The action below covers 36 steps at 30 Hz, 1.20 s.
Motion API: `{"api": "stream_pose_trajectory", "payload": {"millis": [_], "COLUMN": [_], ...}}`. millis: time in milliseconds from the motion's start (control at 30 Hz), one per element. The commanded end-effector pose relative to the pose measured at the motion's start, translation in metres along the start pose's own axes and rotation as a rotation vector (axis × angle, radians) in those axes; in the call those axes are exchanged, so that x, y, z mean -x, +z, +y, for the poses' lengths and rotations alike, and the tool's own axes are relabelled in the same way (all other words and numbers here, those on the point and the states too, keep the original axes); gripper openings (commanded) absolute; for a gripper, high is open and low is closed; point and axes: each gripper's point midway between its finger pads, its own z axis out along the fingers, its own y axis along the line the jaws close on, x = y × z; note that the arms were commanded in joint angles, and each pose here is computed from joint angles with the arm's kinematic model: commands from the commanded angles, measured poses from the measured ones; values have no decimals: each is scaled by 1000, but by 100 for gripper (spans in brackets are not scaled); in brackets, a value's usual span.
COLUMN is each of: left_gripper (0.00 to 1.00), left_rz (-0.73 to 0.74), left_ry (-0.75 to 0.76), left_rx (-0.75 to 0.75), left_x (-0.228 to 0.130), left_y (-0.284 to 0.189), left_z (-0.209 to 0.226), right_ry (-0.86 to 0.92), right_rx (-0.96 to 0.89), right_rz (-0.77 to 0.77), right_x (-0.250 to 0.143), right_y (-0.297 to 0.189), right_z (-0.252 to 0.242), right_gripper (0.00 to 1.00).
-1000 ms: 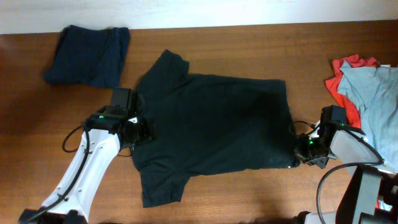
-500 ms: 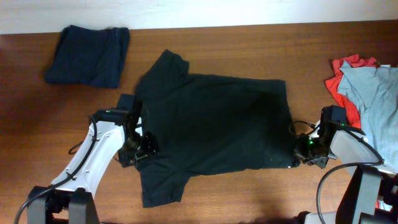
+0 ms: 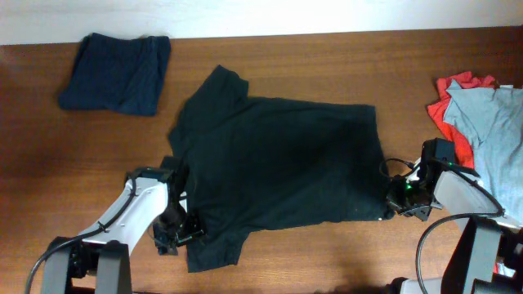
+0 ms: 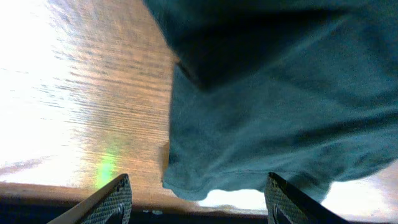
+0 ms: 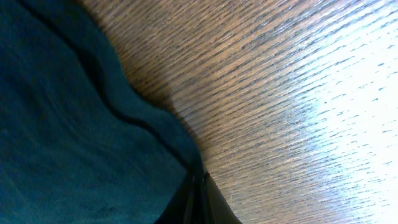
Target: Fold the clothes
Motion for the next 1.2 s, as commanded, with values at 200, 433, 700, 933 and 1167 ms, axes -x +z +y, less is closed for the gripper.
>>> {"api": "stream_pose_trajectory", "payload": {"millis": [200, 433, 700, 933, 1167], "left_gripper": [68, 19, 1, 1, 1], "left_rz": [61, 44, 35, -44, -165], "left_ry": [2, 6, 20, 94, 132], "left_rx": [-51, -59, -66, -95, -135], "left_x": [-18, -14, -11, 15, 43], "left_y": [26, 29, 26, -16, -81], "left_z": [1, 0, -3, -23, -47], "right_ry": [-6, -6, -4, 1, -2], "right_rx": [-18, -18, -6, -14, -16], "right_rz": [101, 102, 111, 140, 146], "right_x": [-26, -26, -25, -8, 3], "right_y": [27, 27, 23, -11, -35], "right_z": [-6, -6, -2, 8, 15], "right_gripper": [7, 7, 4, 4, 4]}}
